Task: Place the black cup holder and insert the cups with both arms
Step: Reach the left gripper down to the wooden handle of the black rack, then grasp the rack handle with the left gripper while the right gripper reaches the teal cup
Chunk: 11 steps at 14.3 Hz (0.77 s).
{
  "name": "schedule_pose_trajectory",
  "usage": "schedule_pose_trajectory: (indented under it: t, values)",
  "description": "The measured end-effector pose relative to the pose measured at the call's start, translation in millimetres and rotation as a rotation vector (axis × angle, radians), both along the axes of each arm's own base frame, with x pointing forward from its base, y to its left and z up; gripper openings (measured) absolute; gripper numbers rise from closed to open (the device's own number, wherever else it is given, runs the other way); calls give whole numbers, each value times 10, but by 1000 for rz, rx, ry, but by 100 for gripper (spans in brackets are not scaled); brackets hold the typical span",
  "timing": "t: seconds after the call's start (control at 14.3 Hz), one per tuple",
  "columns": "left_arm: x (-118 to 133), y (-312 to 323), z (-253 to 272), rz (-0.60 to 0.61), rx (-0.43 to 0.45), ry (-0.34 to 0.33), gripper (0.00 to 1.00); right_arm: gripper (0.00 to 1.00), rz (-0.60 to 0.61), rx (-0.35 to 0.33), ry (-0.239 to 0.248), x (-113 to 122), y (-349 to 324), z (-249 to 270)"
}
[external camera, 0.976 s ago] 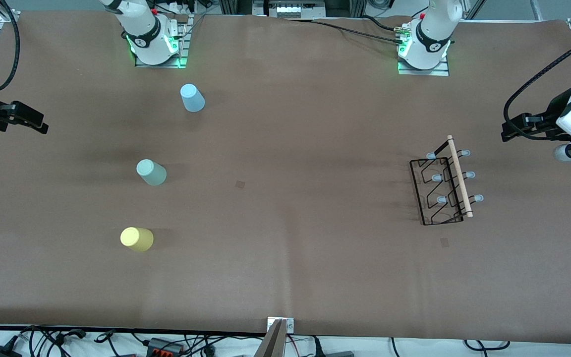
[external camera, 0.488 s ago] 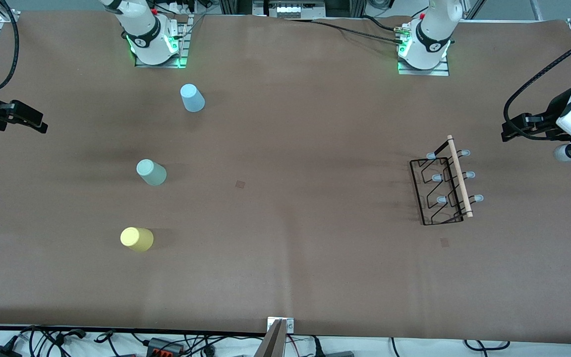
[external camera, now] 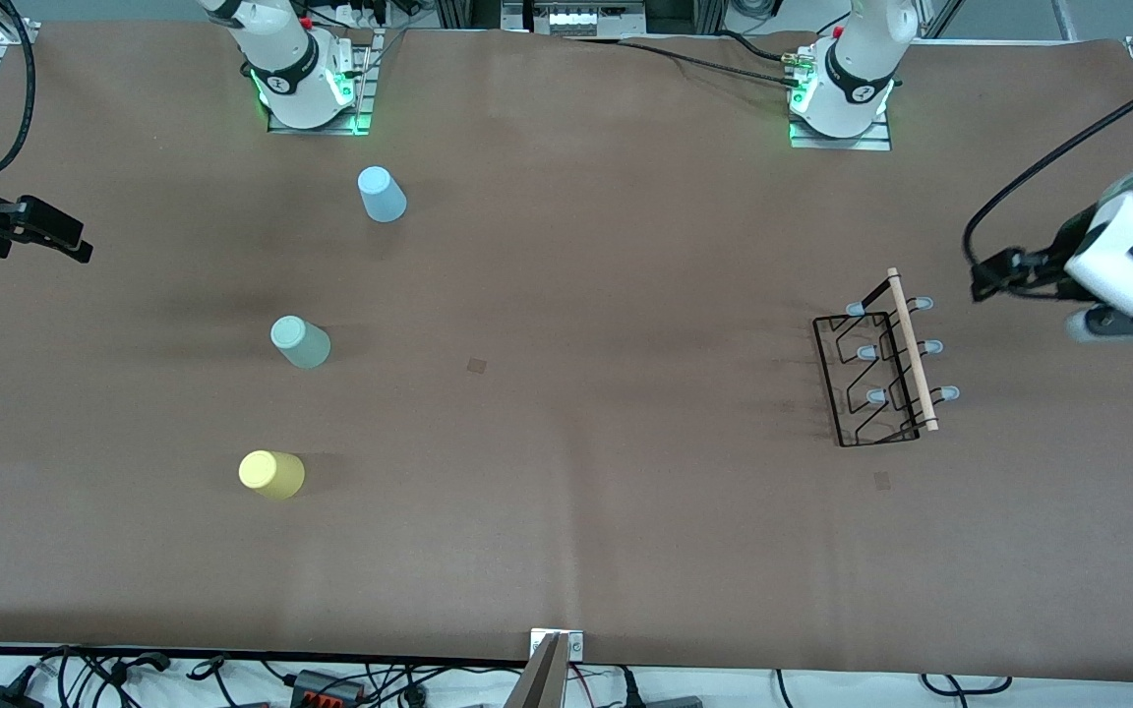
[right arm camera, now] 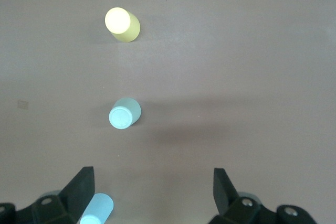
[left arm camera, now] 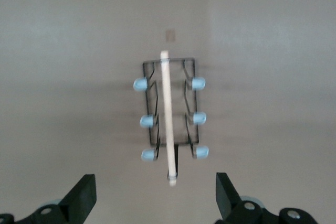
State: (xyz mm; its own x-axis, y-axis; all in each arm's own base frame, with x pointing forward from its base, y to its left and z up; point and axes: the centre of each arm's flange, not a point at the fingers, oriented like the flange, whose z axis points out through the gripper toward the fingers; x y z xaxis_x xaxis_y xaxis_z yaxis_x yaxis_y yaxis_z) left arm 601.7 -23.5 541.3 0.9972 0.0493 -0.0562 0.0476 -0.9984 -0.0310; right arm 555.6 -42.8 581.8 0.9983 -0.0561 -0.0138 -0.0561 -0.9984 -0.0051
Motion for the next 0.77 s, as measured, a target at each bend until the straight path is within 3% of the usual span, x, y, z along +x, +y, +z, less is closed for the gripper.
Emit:
schedule_pose_trajectory:
  t: [0.28,0.56,0.77]
  values:
    - [37,-14,-881,-3,-18,-31,100,100,0,0,2,1,0,-10]
    - [-168,-28,-1560,-7,-22,-37,100,100,2,1,20,35,10,-107]
    - [-371,-35,-1933,-10,-23,-52,100,100,8,2,59,115,41,-323]
